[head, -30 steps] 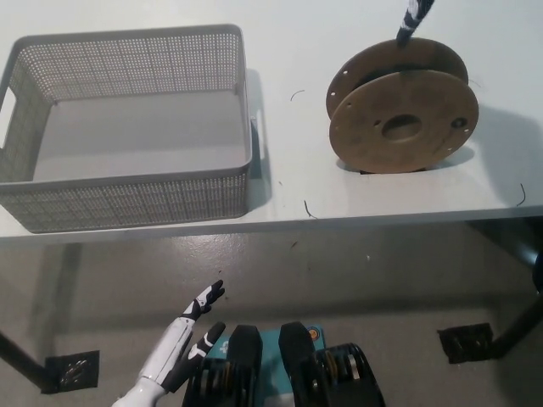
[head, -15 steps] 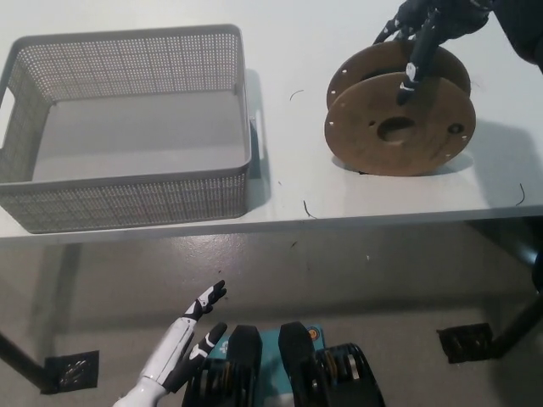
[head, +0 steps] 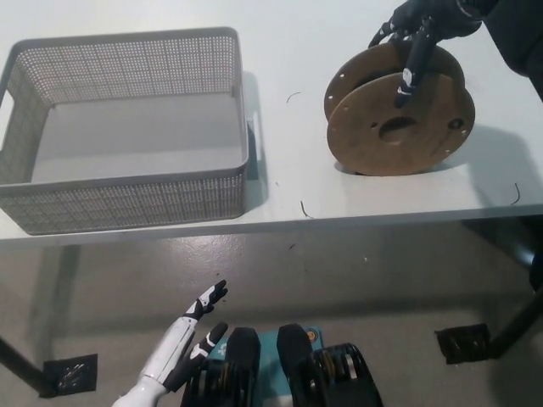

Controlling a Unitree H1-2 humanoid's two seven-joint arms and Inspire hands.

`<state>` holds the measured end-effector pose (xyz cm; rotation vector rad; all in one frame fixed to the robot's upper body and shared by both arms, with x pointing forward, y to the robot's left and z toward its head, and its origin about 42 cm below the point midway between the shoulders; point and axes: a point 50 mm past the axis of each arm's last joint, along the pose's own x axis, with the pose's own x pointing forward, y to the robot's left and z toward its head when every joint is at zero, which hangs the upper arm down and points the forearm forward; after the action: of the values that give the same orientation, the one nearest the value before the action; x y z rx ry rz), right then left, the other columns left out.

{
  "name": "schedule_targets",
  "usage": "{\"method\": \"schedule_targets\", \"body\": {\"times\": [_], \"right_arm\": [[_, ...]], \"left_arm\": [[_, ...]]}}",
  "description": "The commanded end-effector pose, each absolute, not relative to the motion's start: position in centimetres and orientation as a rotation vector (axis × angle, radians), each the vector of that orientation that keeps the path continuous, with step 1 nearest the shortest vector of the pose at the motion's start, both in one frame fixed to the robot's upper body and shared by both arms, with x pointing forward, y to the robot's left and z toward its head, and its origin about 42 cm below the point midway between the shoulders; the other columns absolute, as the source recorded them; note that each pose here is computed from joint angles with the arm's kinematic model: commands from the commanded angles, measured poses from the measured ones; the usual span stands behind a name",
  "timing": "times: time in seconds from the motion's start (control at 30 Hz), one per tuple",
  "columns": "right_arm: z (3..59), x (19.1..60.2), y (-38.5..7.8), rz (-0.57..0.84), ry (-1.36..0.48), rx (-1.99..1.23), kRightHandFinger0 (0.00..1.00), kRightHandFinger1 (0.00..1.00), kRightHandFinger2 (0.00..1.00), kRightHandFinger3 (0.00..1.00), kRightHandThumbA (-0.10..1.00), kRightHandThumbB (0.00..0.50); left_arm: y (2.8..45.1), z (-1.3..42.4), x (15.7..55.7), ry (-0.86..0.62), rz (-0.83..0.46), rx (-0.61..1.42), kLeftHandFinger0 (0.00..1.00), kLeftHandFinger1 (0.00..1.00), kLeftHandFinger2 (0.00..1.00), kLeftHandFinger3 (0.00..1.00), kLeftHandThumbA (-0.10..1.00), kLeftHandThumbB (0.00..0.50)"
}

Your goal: Use the right hand to pick up a 3d printing filament and place it into a container on the left side

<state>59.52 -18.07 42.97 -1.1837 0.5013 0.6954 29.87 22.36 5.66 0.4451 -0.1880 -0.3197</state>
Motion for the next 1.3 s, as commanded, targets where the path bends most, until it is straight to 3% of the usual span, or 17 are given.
{"method": "schedule_targets", "body": {"times": [0.0, 0.13, 0.27, 0.33, 0.37, 0.4, 0.43, 0.47, 0.57, 0.63, 0.7, 0.77, 0.93, 1.0, 1.07, 1.13, 1.27], "right_arm": [[38.3, 59.3, -17.0, 0.764, 0.542, -1.201, 1.0, 1.0, 1.0, 1.0, 1.0, 0.399], [36.3, 59.3, -17.1, 0.667, 0.604, -1.366, 1.0, 1.0, 1.0, 1.0, 1.0, 0.496], [34.4, 59.0, -17.6, 0.678, 0.668, -1.429, 1.0, 1.0, 1.0, 1.0, 0.88, 0.419], [33.8, 59.0, -17.7, 0.7, 0.659, -1.441, 0.57, 0.73, 0.87, 1.0, 0.54, 0.364], [33.7, 59.0, -17.7, 0.711, 0.647, -1.482, 0.58, 0.74, 0.87, 1.0, 0.5, 0.353], [33.6, 59.1, -17.7, 0.698, 0.61, -1.508, 0.12, 0.33, 0.53, 0.9, 0.21, 0.264], [33.4, 59.2, -17.7, 0.678, 0.557, -1.559, 0.06, 0.3, 0.5, 0.76, 0.01, 0.202], [33.3, 59.3, -17.9, 0.655, 0.514, -1.57, 0.04, 0.34, 0.6, 0.7, -0.1, 0.171], [33.6, 59.5, -18.4, 0.591, 0.476, -1.518, 0.04, 0.43, 0.67, 0.72, -0.1, 0.192], [34.1, 59.7, -19.1, 0.554, 0.452, -1.396, 0.0, 0.32, 0.59, 0.61, -0.1, 0.215], [34.3, 59.9, -19.9, 0.506, 0.399, -1.338, 0.19, 0.58, 0.88, 0.89, -0.1, 0.144], [34.6, 60.0, -20.3, 0.489, 0.369, -1.296, 0.26, 0.62, 0.87, 0.92, -0.1, 0.148], [34.8, 60.1, -21.1, 0.433, 0.345, -1.132, 0.07, 0.54, 0.86, 0.38, -0.1, 0.15], [35.1, 60.1, -21.5, 0.409, 0.347, -0.992, 0.05, 0.5, 0.82, 0.28, -0.1, 0.147], [35.7, 60.2, -22.3, 0.381, 0.317, -0.859, 0.09, 0.53, 0.86, 0.33, -0.1, 0.145], [36.2, 60.3, -23.0, 0.326, 0.304, -0.697, 0.17, 0.53, 0.86, 0.51, -0.1, 0.169], [36.3, 60.2, -24.1, 0.309, 0.308, -0.326, 0.05, 0.4, 0.75, 0.72, -0.1, 0.123]], "left_arm": [[22.6, 7.1, 30.7, -0.266, -0.331, 0.441, 1.0, 1.0, 1.0, 1.0, 1.0, 0.338], [22.6, 7.2, 30.8, -0.268, -0.331, 0.443, 1.0, 1.0, 1.0, 1.0, 1.0, 0.346], [22.6, 7.2, 30.8, -0.269, -0.333, 0.443, 1.0, 1.0, 1.0, 1.0, 1.0, 0.337], [22.7, 7.4, 31.0, -0.272, -0.333, 0.441, 1.0, 1.0, 1.0, 1.0, 1.0, 0.343], [22.7, 7.4, 31.2, -0.273, -0.332, 0.439, 1.0, 1.0, 1.0, 1.0, 1.0, 0.344], [22.7, 7.5, 31.2, -0.274, -0.332, 0.442, 1.0, 1.0, 1.0, 1.0, 1.0, 0.34], [22.8, 7.5, 31.2, -0.275, -0.331, 0.443, 1.0, 1.0, 1.0, 1.0, 1.0, 0.34], [22.8, 7.5, 31.2, -0.273, -0.33, 0.437, 1.0, 1.0, 1.0, 1.0, 1.0, 0.339], [22.8, 7.4, 31.3, -0.27, -0.328, 0.438, 1.0, 1.0, 1.0, 1.0, 1.0, 0.343], [22.8, 7.4, 31.3, -0.268, -0.326, 0.43, 1.0, 1.0, 1.0, 1.0, 1.0, 0.347], [22.7, 7.3, 31.3, -0.268, -0.33, 0.43, 1.0, 1.0, 1.0, 1.0, 1.0, 0.35], [22.7, 7.4, 31.2, -0.27, -0.332, 0.433, 1.0, 1.0, 1.0, 1.0, 1.0, 0.342], [22.8, 7.3, 31.2, -0.267, -0.332, 0.433, 1.0, 1.0, 1.0, 1.0, 1.0, 0.333], [22.8, 7.3, 31.3, -0.268, -0.333, 0.435, 1.0, 1.0, 1.0, 1.0, 1.0, 0.334], [22.7, 7.3, 31.3, -0.266, -0.335, 0.426, 1.0, 1.0, 1.0, 1.0, 1.0, 0.336], [22.8, 7.3, 31.3, -0.266, -0.334, 0.433, 1.0, 1.0, 1.0, 1.0, 1.0, 0.332], [22.7, 7.3, 31.2, -0.268, -0.335, 0.437, 1.0, 1.0, 1.0, 1.0, 1.0, 0.323]]}}
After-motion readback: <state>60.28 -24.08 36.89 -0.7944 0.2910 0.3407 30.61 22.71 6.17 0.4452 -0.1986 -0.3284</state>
